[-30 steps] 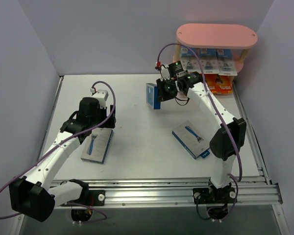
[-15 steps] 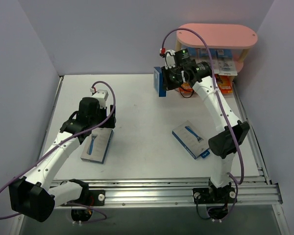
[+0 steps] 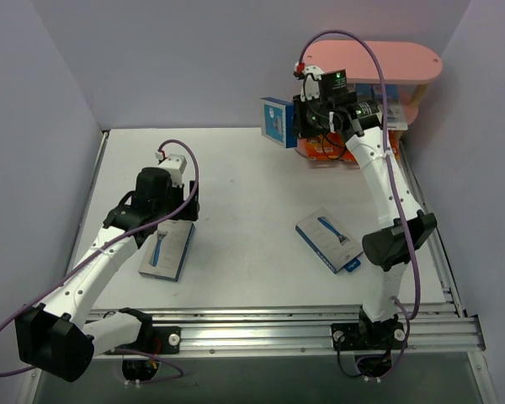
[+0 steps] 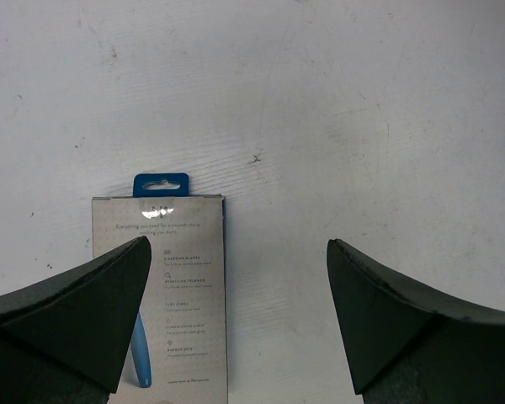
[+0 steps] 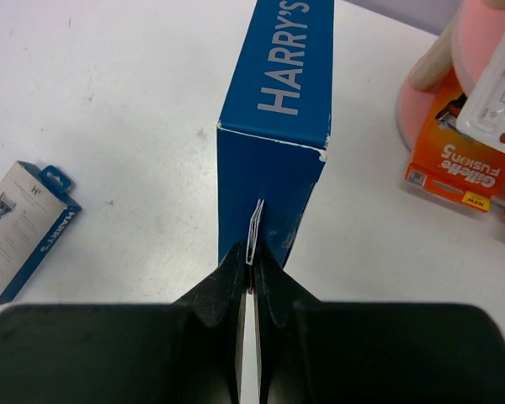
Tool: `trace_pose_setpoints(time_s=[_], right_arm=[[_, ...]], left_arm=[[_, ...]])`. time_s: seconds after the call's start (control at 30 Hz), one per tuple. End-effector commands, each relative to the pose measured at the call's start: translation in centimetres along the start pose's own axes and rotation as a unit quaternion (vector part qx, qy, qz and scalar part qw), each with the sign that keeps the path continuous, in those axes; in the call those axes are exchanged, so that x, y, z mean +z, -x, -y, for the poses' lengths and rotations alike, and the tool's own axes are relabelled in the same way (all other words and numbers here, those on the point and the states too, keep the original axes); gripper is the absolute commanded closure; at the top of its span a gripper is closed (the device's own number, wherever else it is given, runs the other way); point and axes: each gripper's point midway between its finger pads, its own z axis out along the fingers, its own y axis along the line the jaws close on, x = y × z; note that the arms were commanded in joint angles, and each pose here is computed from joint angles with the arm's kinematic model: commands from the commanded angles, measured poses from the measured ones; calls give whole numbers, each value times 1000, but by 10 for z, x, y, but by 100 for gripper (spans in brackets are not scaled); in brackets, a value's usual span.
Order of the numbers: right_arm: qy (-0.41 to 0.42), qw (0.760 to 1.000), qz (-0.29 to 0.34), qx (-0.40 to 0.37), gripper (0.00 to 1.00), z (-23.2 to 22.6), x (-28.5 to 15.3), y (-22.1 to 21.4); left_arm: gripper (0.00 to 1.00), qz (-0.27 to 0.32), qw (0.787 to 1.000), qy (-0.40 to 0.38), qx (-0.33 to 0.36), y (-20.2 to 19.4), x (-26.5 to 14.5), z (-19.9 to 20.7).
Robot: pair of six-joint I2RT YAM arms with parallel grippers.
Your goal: Place and organize the shaving razors onto the shelf
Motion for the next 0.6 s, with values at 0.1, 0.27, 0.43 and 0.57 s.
trace_pose_setpoints(time_s=[0.1, 0.27, 0.43, 0.57], right_arm=[[-5, 990, 136, 30, 100, 15, -53, 68], [-7, 982, 180, 48, 100, 28, -70, 86], [-19, 979, 199, 27, 100, 36, -82, 98], [-20, 979, 201, 22, 100, 41, -87, 99]], left_arm=[[5, 33, 999, -15, 1, 24, -13, 8], [5, 33, 999, -14, 2, 24, -13, 8], [5, 34, 999, -16, 4, 25, -13, 9], [6, 34, 999, -14, 4, 25, -13, 9]])
